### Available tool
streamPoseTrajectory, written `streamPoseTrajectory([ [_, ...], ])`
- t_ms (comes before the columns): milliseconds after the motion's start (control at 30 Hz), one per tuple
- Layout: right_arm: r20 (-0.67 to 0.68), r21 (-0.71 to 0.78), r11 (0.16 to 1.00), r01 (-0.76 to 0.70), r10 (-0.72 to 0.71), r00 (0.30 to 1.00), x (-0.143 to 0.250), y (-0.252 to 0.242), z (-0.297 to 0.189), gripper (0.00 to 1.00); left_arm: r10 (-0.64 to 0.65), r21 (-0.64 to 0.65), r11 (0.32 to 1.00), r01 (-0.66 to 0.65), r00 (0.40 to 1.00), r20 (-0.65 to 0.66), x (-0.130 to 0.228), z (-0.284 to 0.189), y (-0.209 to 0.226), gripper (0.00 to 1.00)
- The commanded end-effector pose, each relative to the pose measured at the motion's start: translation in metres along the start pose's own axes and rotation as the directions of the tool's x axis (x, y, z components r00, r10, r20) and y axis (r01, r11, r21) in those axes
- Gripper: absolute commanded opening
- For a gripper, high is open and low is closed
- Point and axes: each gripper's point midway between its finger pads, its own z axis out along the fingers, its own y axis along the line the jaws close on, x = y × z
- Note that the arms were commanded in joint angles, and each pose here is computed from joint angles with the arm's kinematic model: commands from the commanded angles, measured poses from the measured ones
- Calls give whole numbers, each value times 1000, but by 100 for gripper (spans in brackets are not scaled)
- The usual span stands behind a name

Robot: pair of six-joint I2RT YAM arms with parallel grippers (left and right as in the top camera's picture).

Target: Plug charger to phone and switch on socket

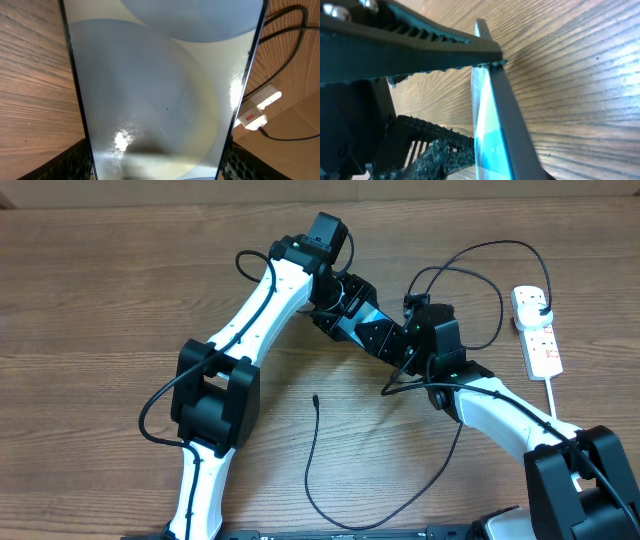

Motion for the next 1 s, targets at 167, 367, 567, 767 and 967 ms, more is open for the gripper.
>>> streamPoseTrajectory([
  [167,14,-8,1000,9,-9,1000,-4,6,0,22,-2,29,1000,2,1000,2,5,-5,-12,4],
  [367,23,5,1000,8,-8,1000,-5,4,0,20,-2,31,1000,2,1000,-5,6,-5,-13,4],
  [567,26,6,999,-32,32,999,-6,3,0,11,-2,30,1000,2,1000,-5,6,-5,-12,4],
  [767,31,2,999,-42,42,999,-7,4,0,9,1,27,1000,-1,1000,-5,6,-5,-12,4],
  [967,34,-3,999,-40,40,999,-8,5,0,8,39,28,999,-39,999,-2,5,-5,-12,54],
])
